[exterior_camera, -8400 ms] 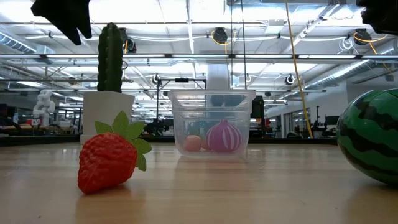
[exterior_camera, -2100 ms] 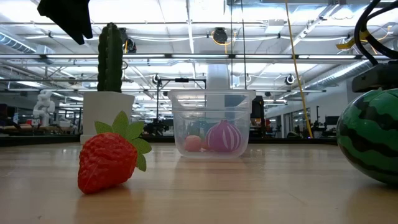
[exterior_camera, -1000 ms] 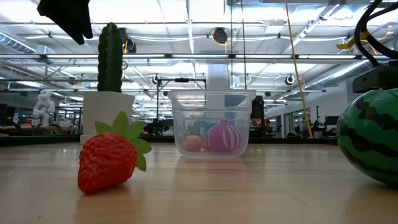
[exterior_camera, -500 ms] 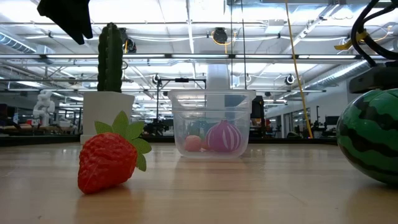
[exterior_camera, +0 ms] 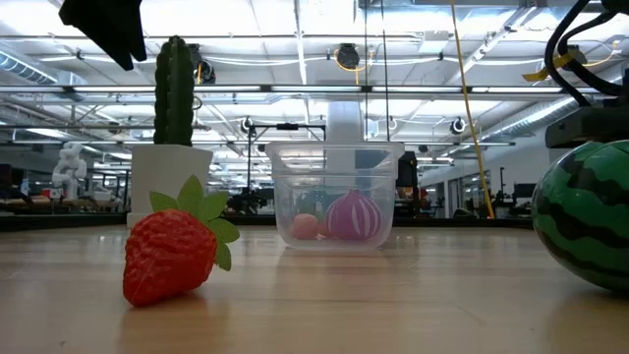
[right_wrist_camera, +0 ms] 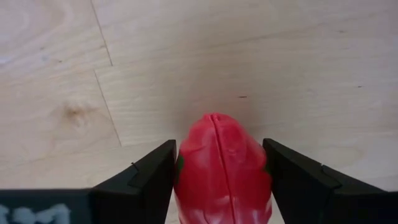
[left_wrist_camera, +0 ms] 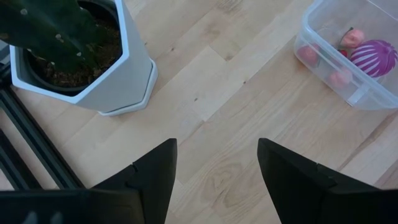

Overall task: Pick and placing Produce into tupperware
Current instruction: Put the red dragonfruit into the transparent bin

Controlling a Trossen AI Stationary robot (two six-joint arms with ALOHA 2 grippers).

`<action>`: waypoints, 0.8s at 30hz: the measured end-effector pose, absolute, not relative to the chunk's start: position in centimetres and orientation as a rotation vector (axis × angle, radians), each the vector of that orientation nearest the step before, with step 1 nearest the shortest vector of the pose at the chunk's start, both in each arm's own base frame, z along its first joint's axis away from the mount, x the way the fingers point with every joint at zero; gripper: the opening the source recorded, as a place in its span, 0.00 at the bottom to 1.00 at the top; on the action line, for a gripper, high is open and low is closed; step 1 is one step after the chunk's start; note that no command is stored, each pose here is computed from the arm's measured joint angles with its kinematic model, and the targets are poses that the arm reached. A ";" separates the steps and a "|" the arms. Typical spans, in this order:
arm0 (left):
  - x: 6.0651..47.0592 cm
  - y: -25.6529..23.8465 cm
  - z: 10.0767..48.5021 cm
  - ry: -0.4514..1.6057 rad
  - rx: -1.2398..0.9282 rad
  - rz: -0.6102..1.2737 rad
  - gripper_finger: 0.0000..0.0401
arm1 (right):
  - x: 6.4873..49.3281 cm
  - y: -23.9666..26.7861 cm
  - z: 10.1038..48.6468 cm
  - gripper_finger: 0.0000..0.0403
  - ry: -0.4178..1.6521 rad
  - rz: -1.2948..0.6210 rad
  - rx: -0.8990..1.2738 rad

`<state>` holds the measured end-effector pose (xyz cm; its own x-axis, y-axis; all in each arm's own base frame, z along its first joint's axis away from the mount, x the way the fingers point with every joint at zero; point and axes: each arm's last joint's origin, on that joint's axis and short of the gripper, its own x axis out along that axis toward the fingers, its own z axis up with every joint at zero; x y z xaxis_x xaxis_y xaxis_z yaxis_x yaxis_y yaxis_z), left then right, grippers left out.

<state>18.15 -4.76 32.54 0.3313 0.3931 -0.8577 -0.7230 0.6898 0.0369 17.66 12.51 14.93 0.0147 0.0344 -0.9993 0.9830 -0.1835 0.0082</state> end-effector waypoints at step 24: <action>18.2 -4.8 32.5 0.987 -0.386 0.753 0.57 | 17.8 11.6 16.5 0.53 0.994 -1.250 1.432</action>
